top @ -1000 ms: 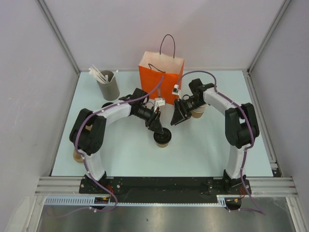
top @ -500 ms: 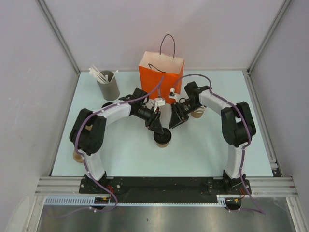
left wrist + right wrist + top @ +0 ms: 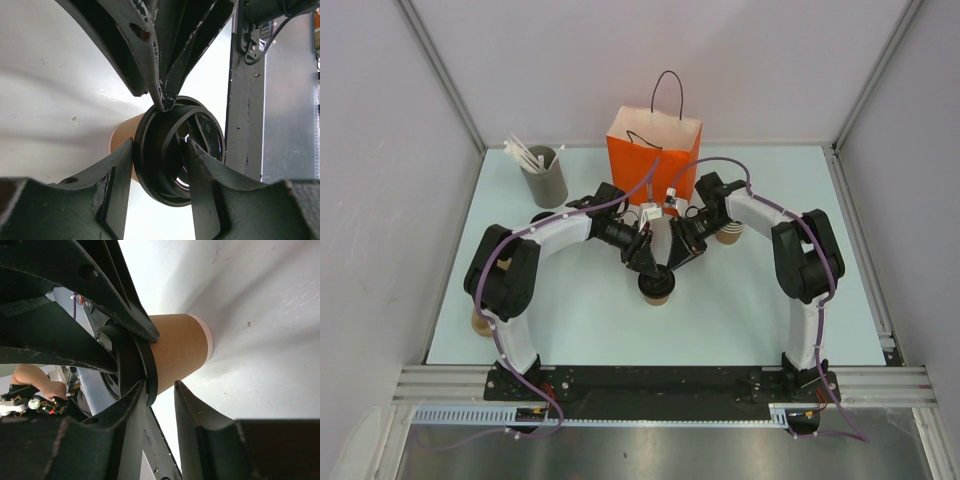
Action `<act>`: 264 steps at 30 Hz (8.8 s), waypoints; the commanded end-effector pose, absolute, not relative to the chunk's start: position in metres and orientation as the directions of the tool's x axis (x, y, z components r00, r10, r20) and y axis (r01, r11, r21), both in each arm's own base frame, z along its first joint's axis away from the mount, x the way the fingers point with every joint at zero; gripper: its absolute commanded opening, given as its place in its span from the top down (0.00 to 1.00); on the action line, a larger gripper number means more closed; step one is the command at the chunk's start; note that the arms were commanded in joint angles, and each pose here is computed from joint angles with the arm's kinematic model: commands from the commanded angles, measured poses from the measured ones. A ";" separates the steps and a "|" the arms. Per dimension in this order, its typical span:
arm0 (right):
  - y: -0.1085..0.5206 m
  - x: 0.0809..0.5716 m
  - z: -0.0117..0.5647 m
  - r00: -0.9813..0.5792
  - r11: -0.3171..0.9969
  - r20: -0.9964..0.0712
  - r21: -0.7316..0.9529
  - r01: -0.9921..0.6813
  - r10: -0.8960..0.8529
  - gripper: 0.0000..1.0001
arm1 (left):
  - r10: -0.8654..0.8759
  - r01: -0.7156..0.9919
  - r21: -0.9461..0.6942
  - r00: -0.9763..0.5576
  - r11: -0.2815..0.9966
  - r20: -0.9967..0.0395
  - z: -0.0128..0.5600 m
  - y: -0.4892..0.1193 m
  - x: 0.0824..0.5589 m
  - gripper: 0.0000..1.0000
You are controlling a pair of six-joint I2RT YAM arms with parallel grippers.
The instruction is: Pack the takeout coffee
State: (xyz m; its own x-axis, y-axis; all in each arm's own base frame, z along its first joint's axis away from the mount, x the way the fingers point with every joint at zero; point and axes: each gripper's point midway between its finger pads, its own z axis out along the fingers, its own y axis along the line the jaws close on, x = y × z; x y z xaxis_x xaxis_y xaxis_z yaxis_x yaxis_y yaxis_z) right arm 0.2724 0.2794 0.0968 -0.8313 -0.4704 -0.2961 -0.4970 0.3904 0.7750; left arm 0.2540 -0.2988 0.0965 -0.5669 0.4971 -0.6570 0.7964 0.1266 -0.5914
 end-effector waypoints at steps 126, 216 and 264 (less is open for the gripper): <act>0.264 0.271 0.159 -0.603 0.446 -0.568 0.407 -0.797 -0.560 0.54 | 0.436 0.923 -0.367 -0.378 0.113 -0.817 0.185 -0.274 0.263 0.01; 0.229 0.244 0.108 -0.583 0.489 -0.491 0.320 -0.812 -0.647 0.51 | 0.608 0.935 -0.104 -0.302 0.338 -0.734 0.096 -0.259 0.288 0.01; 0.284 0.198 0.161 0.569 -0.458 -0.530 -0.340 -0.822 -0.629 0.48 | 0.604 0.943 -0.256 -0.332 0.212 -0.724 0.079 -0.273 0.263 0.01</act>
